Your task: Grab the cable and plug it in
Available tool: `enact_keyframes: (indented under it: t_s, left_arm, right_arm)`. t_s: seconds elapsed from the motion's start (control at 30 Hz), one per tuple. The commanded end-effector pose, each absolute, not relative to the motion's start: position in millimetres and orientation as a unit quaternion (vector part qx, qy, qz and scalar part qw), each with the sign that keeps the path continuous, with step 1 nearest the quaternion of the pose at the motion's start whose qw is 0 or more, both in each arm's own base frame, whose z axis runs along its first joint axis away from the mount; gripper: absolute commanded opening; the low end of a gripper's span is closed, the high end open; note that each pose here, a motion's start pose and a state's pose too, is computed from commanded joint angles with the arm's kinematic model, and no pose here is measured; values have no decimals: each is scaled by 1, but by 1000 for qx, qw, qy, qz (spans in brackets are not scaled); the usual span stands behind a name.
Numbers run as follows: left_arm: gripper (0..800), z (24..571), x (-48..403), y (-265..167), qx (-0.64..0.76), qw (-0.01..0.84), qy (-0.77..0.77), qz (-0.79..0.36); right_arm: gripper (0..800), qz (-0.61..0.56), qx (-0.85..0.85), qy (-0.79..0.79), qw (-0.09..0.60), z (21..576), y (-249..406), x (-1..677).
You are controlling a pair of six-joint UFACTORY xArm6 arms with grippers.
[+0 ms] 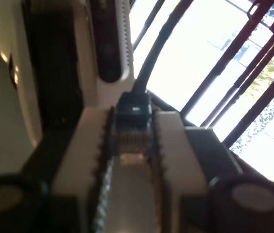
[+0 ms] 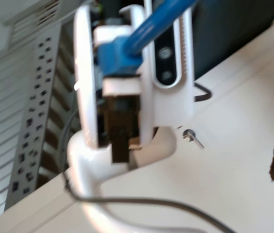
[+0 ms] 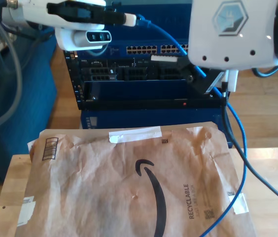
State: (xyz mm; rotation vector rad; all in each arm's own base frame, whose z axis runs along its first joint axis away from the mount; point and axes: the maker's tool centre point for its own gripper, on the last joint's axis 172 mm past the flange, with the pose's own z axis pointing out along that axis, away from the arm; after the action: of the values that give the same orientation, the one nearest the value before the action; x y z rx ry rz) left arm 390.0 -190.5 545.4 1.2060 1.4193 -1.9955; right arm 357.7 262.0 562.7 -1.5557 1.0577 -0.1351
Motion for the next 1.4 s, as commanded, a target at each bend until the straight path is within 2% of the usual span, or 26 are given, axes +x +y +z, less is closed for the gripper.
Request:
enact_keyframes:
  t_s: [0.27, 0.8, 1.4]
  left_arm:
    - [2, 538, 398, -180, 406, 188, 514, -732]
    - [8, 560, 388, -175, 410, 192, 470, -758]
    - [11, 561, 387, -175, 412, 192, 470, -756]
  right_arm:
    - [787, -74, -653, 460, 598, 561, 252, 360]
    - [786, -78, -649, 461, 600, 557, 251, 361]
    - [781, -69, -657, 450, 601, 560, 280, 369]
